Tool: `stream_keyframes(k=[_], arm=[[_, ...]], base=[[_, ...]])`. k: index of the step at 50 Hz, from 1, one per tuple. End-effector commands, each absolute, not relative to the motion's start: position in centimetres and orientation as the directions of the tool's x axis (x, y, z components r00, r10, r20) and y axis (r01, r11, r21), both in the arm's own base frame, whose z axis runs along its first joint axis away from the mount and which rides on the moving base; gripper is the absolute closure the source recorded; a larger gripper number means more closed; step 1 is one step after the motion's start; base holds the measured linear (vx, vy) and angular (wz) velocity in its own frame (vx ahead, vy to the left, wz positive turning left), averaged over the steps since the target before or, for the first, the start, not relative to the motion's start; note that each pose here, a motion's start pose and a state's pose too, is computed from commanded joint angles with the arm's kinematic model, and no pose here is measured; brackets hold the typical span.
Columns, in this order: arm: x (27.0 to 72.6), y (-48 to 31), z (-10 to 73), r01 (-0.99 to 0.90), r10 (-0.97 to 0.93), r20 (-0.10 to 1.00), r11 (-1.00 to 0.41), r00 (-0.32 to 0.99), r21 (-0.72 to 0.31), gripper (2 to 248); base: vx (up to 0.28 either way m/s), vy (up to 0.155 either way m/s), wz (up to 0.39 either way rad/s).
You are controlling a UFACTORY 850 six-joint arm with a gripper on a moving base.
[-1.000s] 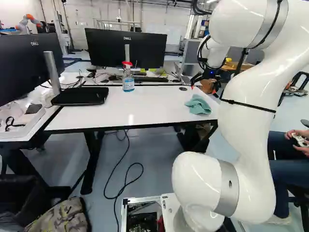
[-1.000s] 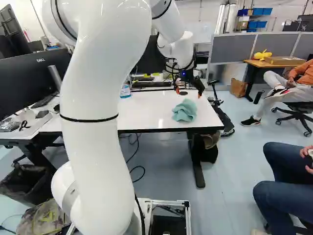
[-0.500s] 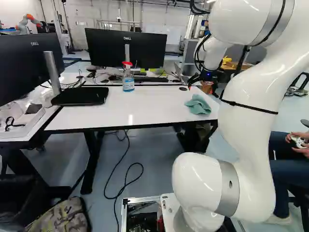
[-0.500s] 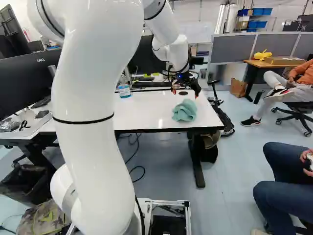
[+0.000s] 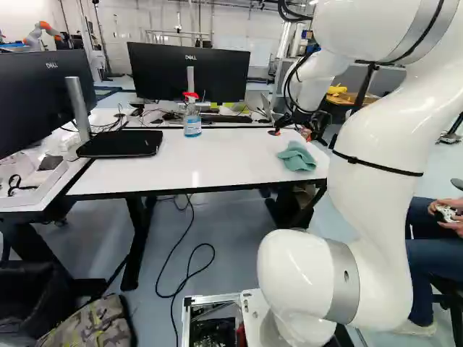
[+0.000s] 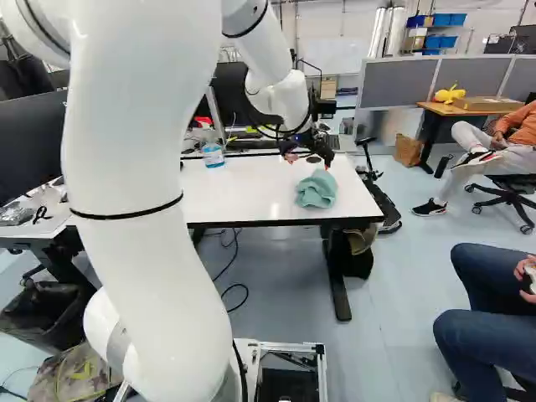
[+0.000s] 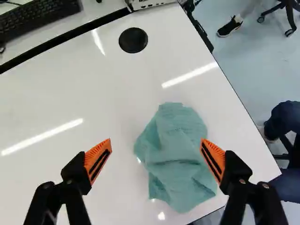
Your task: Clean the table with the green towel
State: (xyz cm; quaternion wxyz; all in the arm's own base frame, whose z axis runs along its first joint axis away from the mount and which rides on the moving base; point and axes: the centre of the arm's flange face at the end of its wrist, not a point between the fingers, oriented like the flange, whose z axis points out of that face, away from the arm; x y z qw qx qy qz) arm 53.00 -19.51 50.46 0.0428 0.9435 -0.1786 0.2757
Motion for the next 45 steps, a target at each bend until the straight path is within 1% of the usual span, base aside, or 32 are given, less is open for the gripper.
stream_keyframes(k=[23, 45], arm=[[49.6, -14.5, 47.9, -0.293, -0.232, 0.643, -0.956, 0.73, -0.013, 3], [44.5, -9.1, 44.7, -0.211, -0.145, 0.754, -0.977, 0.641, -0.008, 3]], base=[[0.0, 0.0, 0.0], [0.0, 0.0, 0.0]])
